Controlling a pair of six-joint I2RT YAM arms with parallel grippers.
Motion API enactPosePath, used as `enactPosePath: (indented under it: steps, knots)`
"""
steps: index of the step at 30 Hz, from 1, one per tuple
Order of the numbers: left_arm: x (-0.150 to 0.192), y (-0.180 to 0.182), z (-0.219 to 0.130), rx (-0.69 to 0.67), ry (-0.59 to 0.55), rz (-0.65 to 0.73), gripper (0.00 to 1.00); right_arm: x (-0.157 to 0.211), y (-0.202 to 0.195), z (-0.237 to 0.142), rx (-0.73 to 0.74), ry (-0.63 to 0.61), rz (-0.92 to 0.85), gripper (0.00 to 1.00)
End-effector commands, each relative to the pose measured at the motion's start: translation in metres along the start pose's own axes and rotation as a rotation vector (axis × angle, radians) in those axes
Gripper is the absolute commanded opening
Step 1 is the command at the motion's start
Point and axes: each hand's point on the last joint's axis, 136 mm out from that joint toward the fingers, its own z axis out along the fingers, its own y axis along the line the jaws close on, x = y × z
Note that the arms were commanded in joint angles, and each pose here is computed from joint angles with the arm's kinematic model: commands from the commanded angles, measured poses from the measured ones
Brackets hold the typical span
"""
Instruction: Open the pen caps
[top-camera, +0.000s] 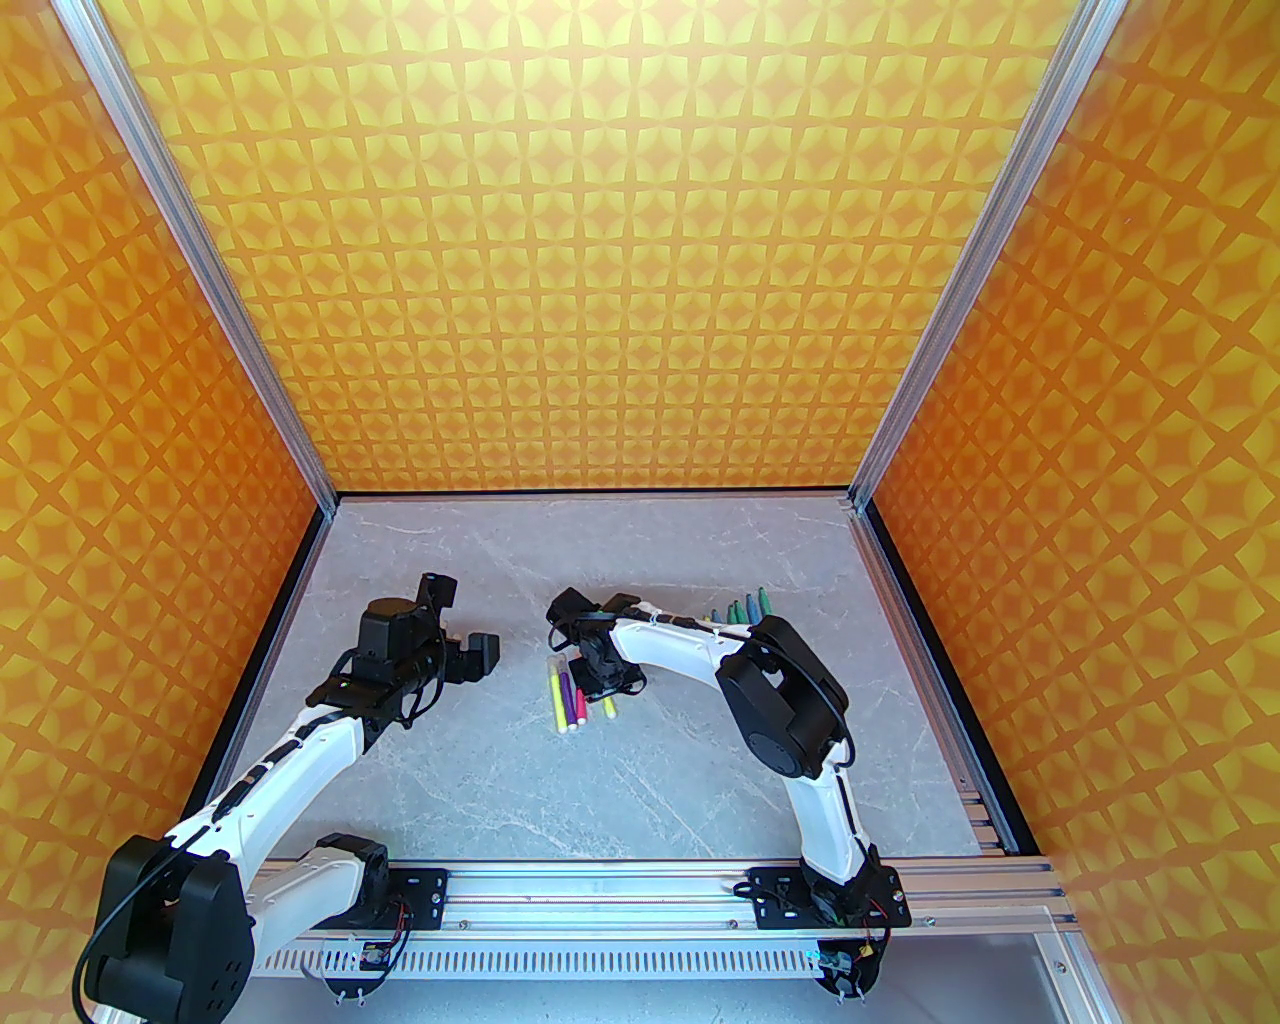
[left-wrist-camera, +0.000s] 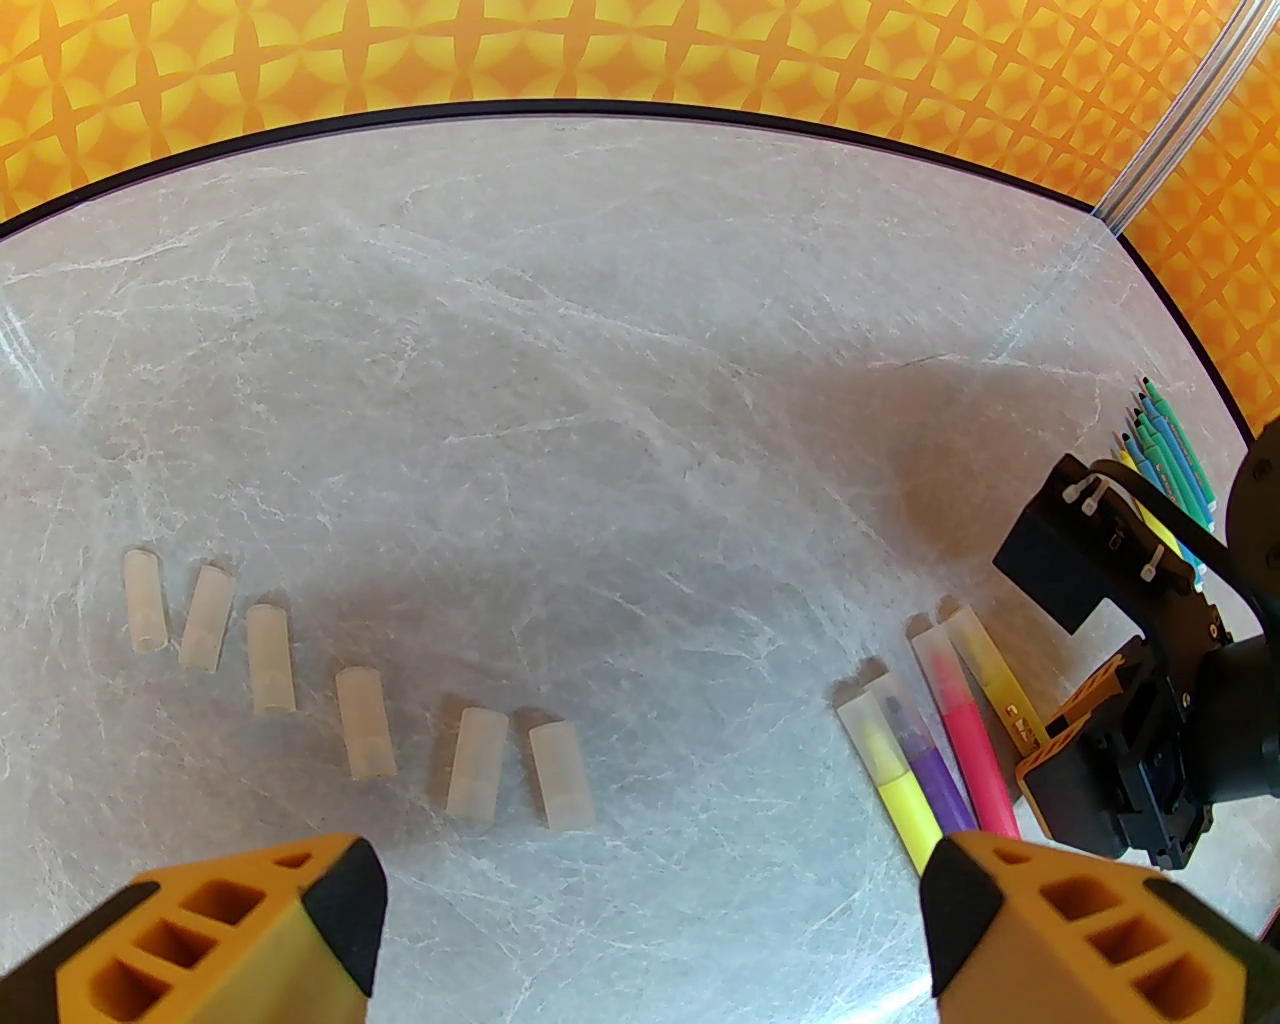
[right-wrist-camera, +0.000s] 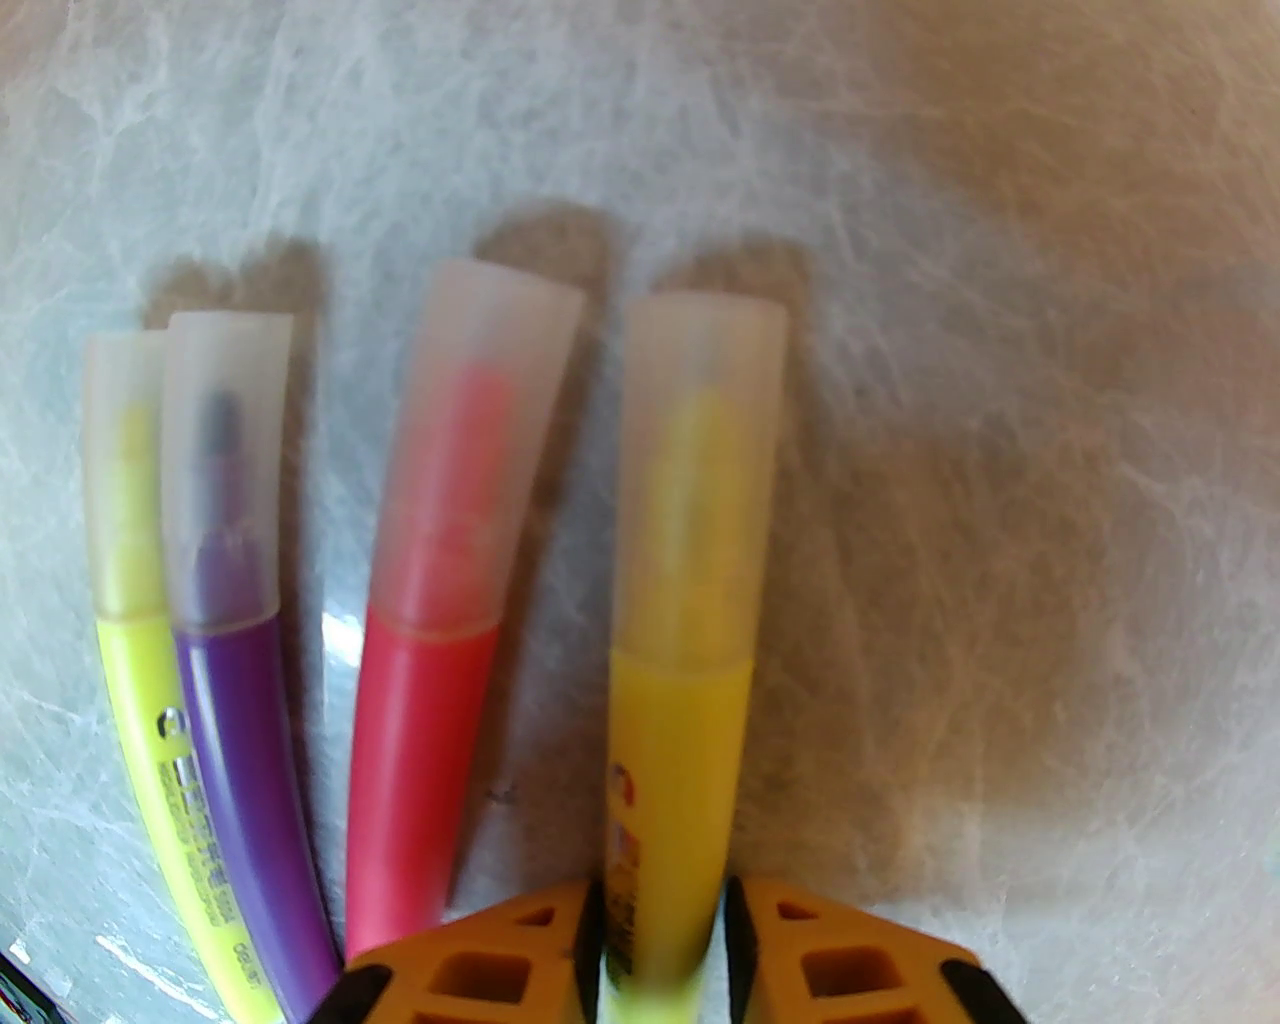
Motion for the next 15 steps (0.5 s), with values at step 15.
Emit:
enactPosePath:
  steps: [15]
  knots:
    - [-0.002,0.000,0.004,0.009,0.003,0.008,0.93,-0.001,-0.011,0.004,-0.007,0.018,-0.020,0.06]
